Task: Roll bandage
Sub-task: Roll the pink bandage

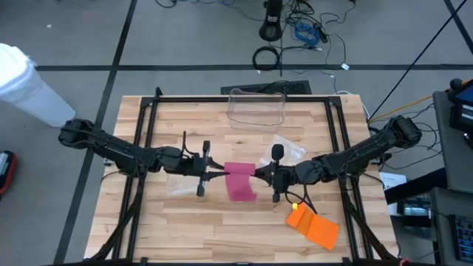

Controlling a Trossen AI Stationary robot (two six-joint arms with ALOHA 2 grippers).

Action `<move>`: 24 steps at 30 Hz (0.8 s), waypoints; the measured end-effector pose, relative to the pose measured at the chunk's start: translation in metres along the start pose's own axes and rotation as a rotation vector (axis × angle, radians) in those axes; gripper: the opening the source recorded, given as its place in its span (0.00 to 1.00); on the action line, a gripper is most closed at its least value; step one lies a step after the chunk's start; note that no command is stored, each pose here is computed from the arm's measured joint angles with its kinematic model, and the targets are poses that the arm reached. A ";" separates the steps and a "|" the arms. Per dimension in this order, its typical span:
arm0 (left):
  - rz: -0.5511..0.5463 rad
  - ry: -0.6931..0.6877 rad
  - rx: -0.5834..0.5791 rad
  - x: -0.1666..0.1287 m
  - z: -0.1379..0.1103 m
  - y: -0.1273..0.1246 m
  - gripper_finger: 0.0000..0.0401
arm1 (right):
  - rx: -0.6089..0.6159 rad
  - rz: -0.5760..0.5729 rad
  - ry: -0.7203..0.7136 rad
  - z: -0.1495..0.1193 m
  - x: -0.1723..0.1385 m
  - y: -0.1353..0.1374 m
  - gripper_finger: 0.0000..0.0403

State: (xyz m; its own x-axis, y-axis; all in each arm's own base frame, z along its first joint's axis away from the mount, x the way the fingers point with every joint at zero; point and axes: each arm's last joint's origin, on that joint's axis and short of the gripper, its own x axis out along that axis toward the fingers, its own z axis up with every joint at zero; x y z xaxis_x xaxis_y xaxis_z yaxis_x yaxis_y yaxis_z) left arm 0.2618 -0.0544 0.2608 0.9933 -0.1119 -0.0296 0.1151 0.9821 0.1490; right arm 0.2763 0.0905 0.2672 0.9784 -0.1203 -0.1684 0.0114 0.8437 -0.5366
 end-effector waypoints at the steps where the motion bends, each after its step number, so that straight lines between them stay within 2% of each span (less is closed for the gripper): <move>1: -0.002 0.004 0.016 0.000 0.000 0.000 0.05 | 0.020 -0.002 -0.003 0.000 0.000 0.000 0.00; 6: -0.004 0.009 0.113 0.000 -0.001 -0.001 0.04 | 0.182 -0.008 -0.017 0.002 0.000 -0.001 0.06; 10: -0.013 0.022 0.235 -0.001 -0.001 -0.004 0.07 | 0.396 0.005 -0.022 0.001 0.001 -0.002 0.14; 13: -0.032 0.048 0.316 -0.001 -0.004 -0.007 0.06 | 0.530 0.087 -0.029 -0.002 0.004 -0.005 0.21; 16: -0.038 0.051 0.341 -0.001 -0.004 -0.008 0.06 | 0.642 0.190 -0.049 -0.004 0.007 -0.010 0.26; 20: -0.037 0.060 0.351 -0.001 -0.005 -0.008 0.06 | 0.708 0.223 -0.046 -0.007 0.010 -0.016 0.32; 24: -0.032 0.076 0.382 -0.001 -0.006 -0.009 0.06 | 0.720 0.215 -0.044 -0.009 0.011 -0.020 0.32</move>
State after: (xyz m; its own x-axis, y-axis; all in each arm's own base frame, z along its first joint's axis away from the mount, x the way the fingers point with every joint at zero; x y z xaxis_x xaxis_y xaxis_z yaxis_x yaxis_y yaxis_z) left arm 0.2595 -0.0618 0.2533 0.9869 -0.1162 -0.1117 0.1570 0.8497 0.5034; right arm 0.2853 0.0679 0.2686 0.9814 0.0939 -0.1676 -0.0632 0.9816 0.1801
